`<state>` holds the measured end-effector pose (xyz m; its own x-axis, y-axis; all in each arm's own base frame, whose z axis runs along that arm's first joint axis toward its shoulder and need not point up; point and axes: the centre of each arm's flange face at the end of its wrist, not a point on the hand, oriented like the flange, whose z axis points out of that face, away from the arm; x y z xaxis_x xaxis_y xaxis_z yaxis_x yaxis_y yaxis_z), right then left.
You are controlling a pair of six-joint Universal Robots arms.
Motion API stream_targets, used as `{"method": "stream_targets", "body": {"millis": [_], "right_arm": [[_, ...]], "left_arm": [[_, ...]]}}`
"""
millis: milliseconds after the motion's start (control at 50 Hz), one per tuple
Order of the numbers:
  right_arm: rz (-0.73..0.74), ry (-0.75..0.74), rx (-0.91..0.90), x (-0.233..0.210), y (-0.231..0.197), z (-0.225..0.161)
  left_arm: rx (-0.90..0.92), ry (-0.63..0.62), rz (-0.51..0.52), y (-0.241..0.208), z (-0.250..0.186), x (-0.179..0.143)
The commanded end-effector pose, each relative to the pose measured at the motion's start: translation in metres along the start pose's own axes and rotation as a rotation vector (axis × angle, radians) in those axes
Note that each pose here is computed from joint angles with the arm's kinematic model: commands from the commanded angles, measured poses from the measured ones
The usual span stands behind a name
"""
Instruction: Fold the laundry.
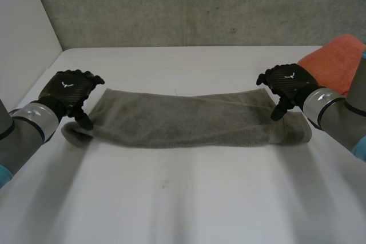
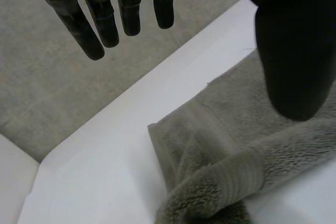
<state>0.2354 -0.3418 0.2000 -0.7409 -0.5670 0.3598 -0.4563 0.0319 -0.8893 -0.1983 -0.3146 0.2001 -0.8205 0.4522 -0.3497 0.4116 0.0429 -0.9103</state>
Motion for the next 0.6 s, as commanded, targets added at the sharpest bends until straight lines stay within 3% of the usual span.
{"method": "stream_targets", "body": {"millis": [20,140,320,460,600], "right_arm": [[0.034,-0.045,-0.214,-0.01,0.014,-0.022],[0.016,0.004,-0.189,-0.011,0.033,-0.013],[0.002,0.052,-0.139,-0.014,0.063,0.006],[-0.004,0.072,-0.125,-0.012,0.07,0.013],[0.015,0.099,-0.101,0.006,0.045,-0.004]], "left_arm": [[-0.091,0.027,0.134,0.001,-0.006,0.008],[-0.173,0.036,0.247,0.026,0.012,0.013],[-0.189,0.03,0.331,0.051,0.039,0.025],[-0.136,-0.046,0.33,0.032,0.04,0.021],[-0.069,-0.063,0.266,-0.005,0.012,0.022]]}}
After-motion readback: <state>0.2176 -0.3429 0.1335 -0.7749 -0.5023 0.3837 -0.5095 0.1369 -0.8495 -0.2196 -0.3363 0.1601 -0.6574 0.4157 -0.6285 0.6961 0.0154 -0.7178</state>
